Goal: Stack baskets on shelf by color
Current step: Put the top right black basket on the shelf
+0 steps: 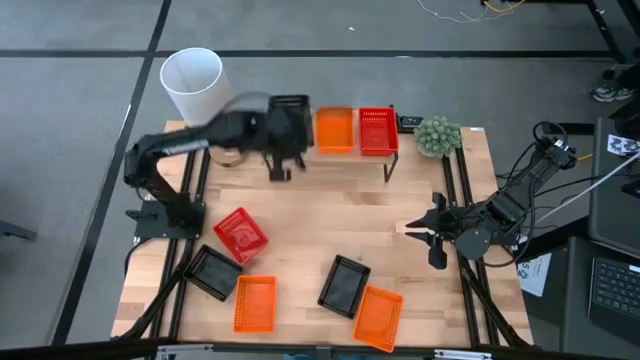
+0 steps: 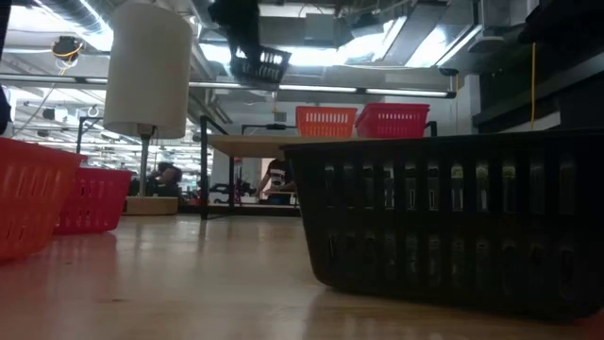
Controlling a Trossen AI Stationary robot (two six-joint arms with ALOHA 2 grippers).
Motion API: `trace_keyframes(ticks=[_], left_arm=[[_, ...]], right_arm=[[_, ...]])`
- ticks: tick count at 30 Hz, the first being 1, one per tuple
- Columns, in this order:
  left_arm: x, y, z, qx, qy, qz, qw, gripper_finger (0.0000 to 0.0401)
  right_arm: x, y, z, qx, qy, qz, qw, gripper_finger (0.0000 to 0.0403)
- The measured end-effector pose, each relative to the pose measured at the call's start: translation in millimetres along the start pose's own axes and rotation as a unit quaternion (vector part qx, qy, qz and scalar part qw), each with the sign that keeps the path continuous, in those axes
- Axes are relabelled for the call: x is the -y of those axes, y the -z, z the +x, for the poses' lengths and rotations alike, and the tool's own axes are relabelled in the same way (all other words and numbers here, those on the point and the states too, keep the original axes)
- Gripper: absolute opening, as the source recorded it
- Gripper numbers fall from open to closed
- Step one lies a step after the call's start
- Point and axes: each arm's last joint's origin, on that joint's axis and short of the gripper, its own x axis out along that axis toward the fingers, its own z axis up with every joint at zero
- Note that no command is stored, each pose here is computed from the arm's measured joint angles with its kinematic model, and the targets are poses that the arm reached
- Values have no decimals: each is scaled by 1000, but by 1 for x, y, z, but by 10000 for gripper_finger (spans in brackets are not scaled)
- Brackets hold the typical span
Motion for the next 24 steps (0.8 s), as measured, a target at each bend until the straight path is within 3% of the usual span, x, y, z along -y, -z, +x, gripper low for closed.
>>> trace_keyframes(ticks=[3, 5, 10, 15, 21, 24], left_arm=[[-34, 15, 21, 21, 54, -40, 997, 0], [-49, 21, 30, 35, 56, -50, 997, 0], [-64, 40, 45, 41, 92, -57, 993, 0], [-52, 56, 73, 17, 124, -60, 990, 0], [-36, 54, 86, 35, 124, -48, 991, 0], [-32, 52, 85, 32, 123, -70, 989, 0]], right_arm=[[0, 0, 0, 0, 0, -8, 1000, 91], [0, 0, 0, 0, 0, -11, 1000, 91], [0, 0, 0, 0, 0, -11, 1000, 91], [0, 0, 0, 2, -1, -10, 1000, 91], [0, 0, 0, 2, -1, -9, 1000, 91], [0, 0, 0, 2, -1, -9, 1000, 91]])
